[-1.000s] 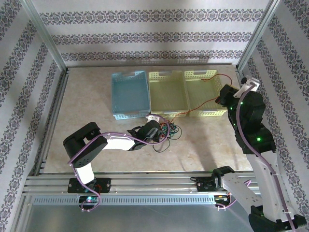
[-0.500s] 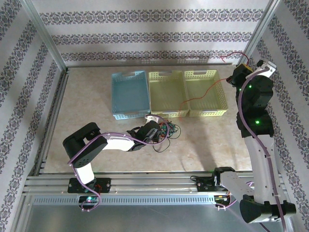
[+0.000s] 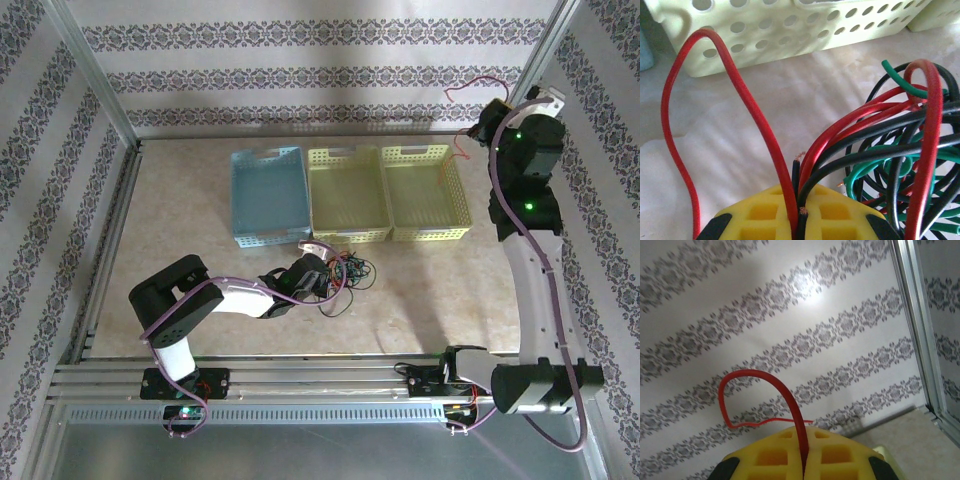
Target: Untangle the cables
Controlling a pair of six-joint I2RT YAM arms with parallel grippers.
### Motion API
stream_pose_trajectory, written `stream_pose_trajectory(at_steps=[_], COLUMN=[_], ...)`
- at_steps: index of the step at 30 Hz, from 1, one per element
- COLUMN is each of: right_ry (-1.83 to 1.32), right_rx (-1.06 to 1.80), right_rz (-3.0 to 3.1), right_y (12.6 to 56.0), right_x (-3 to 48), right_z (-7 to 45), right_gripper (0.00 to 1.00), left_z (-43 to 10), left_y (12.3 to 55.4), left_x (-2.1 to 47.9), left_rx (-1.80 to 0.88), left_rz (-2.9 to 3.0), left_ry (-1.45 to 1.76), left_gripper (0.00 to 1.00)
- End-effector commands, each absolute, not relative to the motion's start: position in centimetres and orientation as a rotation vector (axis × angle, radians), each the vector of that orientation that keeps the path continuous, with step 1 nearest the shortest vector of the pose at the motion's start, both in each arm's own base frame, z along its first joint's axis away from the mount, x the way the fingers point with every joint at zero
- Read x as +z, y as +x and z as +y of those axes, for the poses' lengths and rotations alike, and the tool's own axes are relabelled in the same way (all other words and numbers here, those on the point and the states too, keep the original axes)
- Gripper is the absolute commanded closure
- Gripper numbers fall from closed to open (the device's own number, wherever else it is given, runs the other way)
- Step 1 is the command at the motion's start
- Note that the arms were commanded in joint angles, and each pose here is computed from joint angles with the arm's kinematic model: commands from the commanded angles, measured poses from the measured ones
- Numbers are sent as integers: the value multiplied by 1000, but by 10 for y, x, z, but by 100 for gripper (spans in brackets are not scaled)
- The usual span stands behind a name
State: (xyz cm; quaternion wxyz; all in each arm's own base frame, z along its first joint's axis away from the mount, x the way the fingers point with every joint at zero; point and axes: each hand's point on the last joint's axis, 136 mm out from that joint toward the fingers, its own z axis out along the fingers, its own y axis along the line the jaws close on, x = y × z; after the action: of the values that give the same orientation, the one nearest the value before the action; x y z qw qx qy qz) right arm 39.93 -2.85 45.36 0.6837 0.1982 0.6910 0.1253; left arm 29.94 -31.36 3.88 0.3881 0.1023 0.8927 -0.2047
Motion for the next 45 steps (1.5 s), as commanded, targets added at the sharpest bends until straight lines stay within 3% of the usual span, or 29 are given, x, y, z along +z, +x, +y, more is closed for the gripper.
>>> stream_pose_trajectory(at_steps=[1, 10, 16, 34, 35, 37, 40, 45], right_ry=[463, 605, 657, 906, 900, 893, 894, 888], right_rx=[225, 197, 212, 357, 362, 361, 306, 202], right_rz=[1658, 1933, 2090, 2280, 2276, 2259, 2221, 2137], right_y=[411, 410, 407, 442, 443, 441, 433, 409], right_x=[408, 277, 216, 105, 107, 114, 127, 155], right_z=[-36, -36, -29, -21, -20, -21, -29, -44], right_gripper=[100, 100, 100, 100, 98, 79, 62, 51], left_z=[-324, -326, -326, -341, -340, -340, -341, -343], left_y=[299, 299, 299, 289, 289, 289, 290, 290], left_x=[50, 51, 53, 63, 64, 62, 61, 61], left_rx=[-573, -586, -590, -662, -661, -658, -658, -659], left_rz=[2229, 2227, 2219, 2173, 2170, 2174, 2176, 2181], left_ry=[290, 296, 294, 380, 380, 378, 375, 381], left_gripper=[100, 100, 100, 100, 100, 100, 100, 100])
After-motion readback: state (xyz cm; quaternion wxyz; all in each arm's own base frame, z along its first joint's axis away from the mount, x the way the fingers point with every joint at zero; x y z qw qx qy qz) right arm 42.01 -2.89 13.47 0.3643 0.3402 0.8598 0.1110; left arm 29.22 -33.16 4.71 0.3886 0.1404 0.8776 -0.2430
